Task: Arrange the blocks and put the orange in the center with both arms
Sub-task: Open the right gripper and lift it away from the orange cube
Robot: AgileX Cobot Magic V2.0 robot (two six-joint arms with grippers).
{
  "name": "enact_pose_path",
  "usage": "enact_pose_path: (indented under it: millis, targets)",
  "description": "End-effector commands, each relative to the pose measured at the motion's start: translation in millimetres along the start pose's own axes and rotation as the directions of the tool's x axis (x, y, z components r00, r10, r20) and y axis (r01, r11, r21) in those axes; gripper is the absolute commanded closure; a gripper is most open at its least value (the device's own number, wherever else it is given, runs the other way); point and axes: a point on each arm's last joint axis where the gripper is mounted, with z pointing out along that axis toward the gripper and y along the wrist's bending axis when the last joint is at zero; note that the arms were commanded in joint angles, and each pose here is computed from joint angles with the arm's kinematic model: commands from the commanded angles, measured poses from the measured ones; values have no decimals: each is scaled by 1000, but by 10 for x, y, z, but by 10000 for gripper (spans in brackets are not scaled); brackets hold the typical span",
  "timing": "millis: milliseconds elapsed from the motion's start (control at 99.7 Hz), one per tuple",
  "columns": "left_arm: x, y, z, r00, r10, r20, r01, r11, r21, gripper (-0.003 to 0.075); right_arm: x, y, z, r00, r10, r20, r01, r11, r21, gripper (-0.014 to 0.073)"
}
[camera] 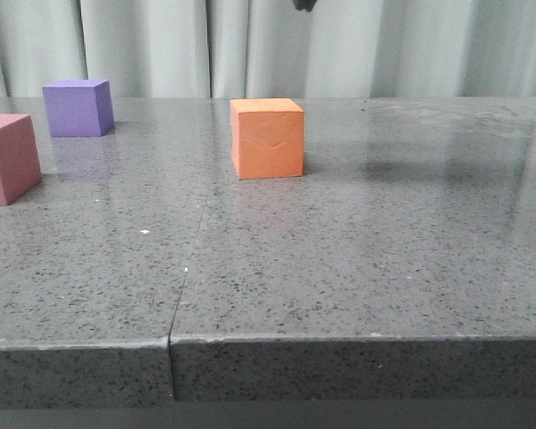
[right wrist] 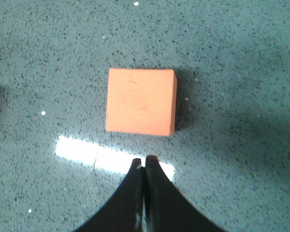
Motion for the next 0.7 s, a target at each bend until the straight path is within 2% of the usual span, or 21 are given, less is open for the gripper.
enact_pose_path:
  millis: [0,431,692]
  targets:
    - [44,0,-11,998,-15,68,15,1000,1,741,117,-74,-392,1000,-16,0,16,1000,20,662]
    - [44,0,-11,998,-15,68,15,1000,1,741,665,-332,-540,996,-24,80,24,1000,1,662]
    - [44,0,-11,998,-15,68,15,1000,1,741,1058,-506,-724,979,-23,202,34,998,-50,662]
